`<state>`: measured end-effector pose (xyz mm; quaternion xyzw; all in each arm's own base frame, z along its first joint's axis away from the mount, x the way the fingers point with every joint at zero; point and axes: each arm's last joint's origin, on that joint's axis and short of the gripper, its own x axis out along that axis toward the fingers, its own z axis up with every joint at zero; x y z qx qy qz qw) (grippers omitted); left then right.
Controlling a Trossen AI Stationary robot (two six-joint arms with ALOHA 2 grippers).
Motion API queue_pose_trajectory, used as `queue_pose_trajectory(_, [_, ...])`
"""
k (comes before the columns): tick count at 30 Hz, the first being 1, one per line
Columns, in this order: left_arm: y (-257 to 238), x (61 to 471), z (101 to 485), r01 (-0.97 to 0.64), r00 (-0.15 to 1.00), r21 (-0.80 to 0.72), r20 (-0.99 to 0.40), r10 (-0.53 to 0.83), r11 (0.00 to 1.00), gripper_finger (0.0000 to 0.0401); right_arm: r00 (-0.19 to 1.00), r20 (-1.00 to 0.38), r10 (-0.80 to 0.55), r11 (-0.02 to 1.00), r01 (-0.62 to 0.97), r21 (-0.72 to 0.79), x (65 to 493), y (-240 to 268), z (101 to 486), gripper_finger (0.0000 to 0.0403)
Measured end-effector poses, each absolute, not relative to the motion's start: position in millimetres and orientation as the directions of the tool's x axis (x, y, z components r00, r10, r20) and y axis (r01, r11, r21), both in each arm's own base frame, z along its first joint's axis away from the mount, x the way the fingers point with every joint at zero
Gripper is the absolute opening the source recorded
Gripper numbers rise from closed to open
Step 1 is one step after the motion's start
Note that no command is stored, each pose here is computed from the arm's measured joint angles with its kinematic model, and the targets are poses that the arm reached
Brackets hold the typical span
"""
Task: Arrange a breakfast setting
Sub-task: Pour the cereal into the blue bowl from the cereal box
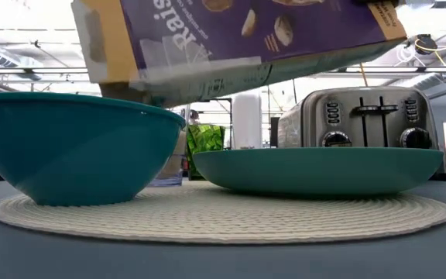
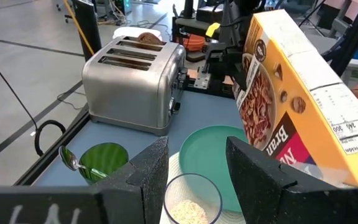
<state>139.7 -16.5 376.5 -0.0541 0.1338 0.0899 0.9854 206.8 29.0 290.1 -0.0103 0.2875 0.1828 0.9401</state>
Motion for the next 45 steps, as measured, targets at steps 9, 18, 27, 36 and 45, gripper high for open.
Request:
queue_pose_trajectory(9, [-16, 140, 376, -0.192, 0.948, -0.083, -0.273, 0.163, 0.978, 0.0168, 0.758, -0.572, 0.314, 0.941, -0.331, 0.078, 212, 29, 284, 0.0208])
queue_pose_trajectory(18, [-16, 140, 376, -0.192, 0.948, -0.083, -0.273, 0.163, 0.978, 0.0168, 0.750, -0.586, 0.306, 0.941, -0.333, 0.065, 212, 28, 289, 0.0208])
queue_pose_trajectory(27, [-16, 140, 376, -0.192, 0.948, -0.083, -0.273, 0.163, 0.978, 0.0168, 0.770, -0.561, 0.304, 0.942, -0.331, 0.056, 216, 27, 316, 0.0208])
queue_pose_trajectory(36, [-16, 140, 376, -0.192, 0.948, -0.083, -0.274, 0.163, 0.978, 0.0168, 0.714, -0.633, 0.298, 0.939, -0.338, 0.060, 226, 27, 316, 0.0208])
queue_pose_trajectory(45, [-16, 140, 377, -0.192, 0.948, -0.083, -0.273, 0.163, 0.978, 0.0168, 0.698, -0.652, 0.296, 0.933, -0.357, 0.042, 230, 28, 311, 0.0208])
